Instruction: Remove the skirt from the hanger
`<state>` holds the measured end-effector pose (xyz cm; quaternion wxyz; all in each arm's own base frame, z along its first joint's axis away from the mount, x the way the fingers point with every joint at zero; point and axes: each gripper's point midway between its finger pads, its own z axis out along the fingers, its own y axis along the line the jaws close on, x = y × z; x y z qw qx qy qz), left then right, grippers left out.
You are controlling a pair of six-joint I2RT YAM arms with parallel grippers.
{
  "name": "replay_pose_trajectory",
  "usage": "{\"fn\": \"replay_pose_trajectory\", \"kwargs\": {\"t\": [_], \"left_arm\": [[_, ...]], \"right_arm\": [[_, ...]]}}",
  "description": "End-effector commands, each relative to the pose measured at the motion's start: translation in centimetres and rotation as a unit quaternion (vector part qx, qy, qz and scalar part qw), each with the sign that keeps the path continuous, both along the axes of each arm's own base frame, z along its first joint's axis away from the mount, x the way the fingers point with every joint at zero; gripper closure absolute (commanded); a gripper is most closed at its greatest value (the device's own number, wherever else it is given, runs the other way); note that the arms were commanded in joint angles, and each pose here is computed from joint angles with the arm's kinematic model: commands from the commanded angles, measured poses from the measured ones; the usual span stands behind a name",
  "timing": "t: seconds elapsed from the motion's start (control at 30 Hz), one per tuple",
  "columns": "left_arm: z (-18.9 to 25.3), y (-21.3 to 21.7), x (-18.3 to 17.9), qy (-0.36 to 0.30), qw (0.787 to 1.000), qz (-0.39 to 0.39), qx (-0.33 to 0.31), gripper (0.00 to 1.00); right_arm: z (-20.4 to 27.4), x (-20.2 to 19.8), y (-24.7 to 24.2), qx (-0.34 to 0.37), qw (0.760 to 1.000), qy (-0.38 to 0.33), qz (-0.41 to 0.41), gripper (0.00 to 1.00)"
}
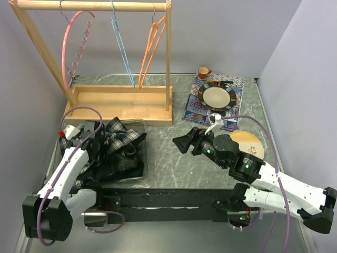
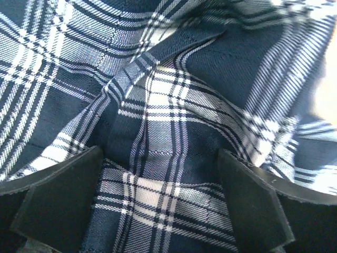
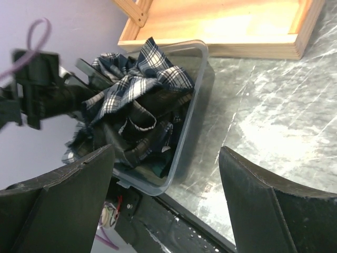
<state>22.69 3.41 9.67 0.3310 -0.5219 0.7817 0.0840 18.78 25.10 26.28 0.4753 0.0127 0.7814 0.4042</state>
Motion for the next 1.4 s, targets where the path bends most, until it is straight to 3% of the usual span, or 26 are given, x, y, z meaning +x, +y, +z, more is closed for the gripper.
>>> {"fn": "replay_pose_trajectory", "kwargs": {"t": [0.0,0.13,0.17,0.23,0.43,0.53,0.57,0.63,0.67,0.77,0.93,1.03,1.1,1.17,1.3,1.37], "left_arm": [[5.7,0.6,0.8,-0.028,0.999,0.018,0.012,0.01],[13.0,0.9,1.2,-0.1,0.995,0.014,0.017,0.03],[13.9,0.9,1.1,-0.11,0.994,0.004,0.021,0.03],[16.4,1.1,0.9,-0.153,0.988,-0.005,0.028,0.03],[24.7,-1.0,2.1,-0.278,0.948,-0.143,0.061,0.03],[27.6,-6.2,2.8,-0.338,0.891,-0.301,0.032,0.03],[27.9,-9.0,2.6,-0.352,0.861,-0.367,-0.003,0.03],[28.3,-11.1,2.5,-0.379,0.827,-0.415,-0.025,0.03],[28.5,-13.0,1.9,-0.387,0.798,-0.459,-0.05,0.03],[28.9,-15.0,0.9,-0.399,0.762,-0.504,-0.08,0.03],[31.5,-18.4,-1.6,-0.483,0.645,-0.585,-0.093,0.03],[32.0,-20.2,-2.3,-0.497,0.599,-0.619,-0.109,0.03],[32.4,-21.6,-2.7,-0.493,0.579,-0.639,-0.117,0.03],[33.0,-22.3,-2.1,-0.493,0.582,-0.638,-0.101,0.03],[33.7,-24.9,-2.9,-0.489,0.557,-0.662,-0.108,0.03],[33.8,-25.3,-2.5,-0.487,0.56,-0.661,-0.109,0.03]], "right_arm": [[1.7,0.9,-1.0,0.01,0.999,-0.028,-0.028,0.13],[2.3,0.9,-1.6,-0.008,0.999,-0.019,-0.039,0.09],[2.8,0.8,-1.8,-0.006,0.999,-0.018,-0.042,0.02],[4.7,0.5,-2.3,0.003,0.999,-0.023,-0.042,0.0],[8.9,0.2,-4.4,-0.017,0.997,-0.034,-0.06,0.0],[10.8,0.8,-5.9,-0.037,0.994,-0.03,-0.096,0.0],[12.6,0.9,-6.6,-0.025,0.993,-0.036,-0.114,0.0],[13.1,1.2,-6.9,-0.035,0.991,-0.032,-0.127,0.0],[13.7,1.4,-7.1,-0.027,0.99,-0.037,-0.133,0.0],[14.5,1.7,-7.6,-0.02,0.987,-0.055,-0.149,0.0],[15.4,1.0,-7.3,0.008,0.99,-0.063,-0.125,0.0],[16.4,0.3,-7.3,0.034,0.991,-0.066,-0.11,0.0],[17.3,-0.2,-7.3,0.053,0.991,-0.07,-0.101,0.0],[18.0,-0.8,-7.2,0.071,0.991,-0.072,-0.086,0.0],[18.2,-1.2,-7.1,0.083,0.991,-0.073,-0.077,0.0],[18.4,-1.3,-7.2,0.086,0.991,-0.075,-0.074,0.0]]}}
